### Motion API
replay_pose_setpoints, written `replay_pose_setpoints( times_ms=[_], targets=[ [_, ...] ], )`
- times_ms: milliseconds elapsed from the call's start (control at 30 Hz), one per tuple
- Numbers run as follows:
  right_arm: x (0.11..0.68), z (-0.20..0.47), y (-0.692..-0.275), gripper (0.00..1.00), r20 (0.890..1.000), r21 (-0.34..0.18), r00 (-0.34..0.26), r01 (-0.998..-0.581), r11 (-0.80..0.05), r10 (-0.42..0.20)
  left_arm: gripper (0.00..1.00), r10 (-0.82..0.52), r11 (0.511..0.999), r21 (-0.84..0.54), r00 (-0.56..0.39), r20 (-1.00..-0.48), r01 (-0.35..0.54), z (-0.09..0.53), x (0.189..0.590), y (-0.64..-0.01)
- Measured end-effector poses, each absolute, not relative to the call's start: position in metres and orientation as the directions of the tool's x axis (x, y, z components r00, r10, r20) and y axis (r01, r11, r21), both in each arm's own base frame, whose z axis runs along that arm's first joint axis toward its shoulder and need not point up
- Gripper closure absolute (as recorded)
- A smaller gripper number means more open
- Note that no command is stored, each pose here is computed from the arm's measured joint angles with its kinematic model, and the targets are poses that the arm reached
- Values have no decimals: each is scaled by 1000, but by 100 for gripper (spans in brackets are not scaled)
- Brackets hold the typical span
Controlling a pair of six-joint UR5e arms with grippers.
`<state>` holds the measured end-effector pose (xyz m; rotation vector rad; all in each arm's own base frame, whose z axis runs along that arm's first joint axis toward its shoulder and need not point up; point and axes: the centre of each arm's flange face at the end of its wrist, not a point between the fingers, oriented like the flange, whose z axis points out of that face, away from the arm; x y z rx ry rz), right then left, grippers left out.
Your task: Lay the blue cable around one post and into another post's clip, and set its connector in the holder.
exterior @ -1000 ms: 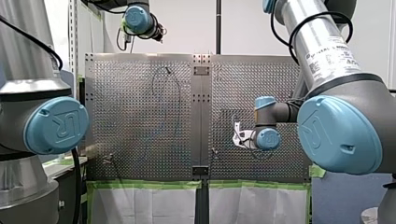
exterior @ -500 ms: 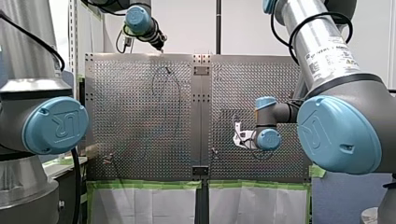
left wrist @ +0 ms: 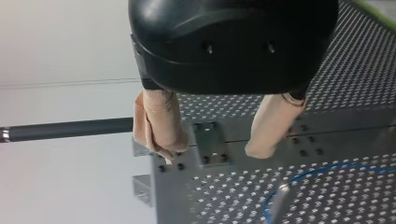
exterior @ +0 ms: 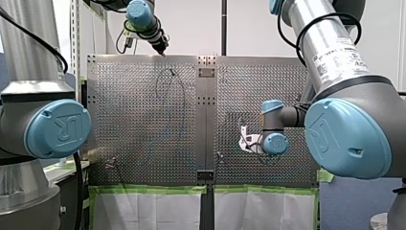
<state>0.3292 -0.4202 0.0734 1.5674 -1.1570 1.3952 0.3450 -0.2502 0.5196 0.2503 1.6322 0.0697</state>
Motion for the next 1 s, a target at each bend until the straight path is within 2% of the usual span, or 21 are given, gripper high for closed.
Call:
replay_pose_setpoints(
  times_ms=[467,1000],
  targets=[
    [329,72,-419,100,988,-41,12,-943,-331,-157,0,183,979,158,-200,-963,131,509,328,-243],
    [329,71,-419,100,987,-38,16,-943,-332,-158,0,99,995,92,-358,-928,38,499,317,-223]
  ],
)
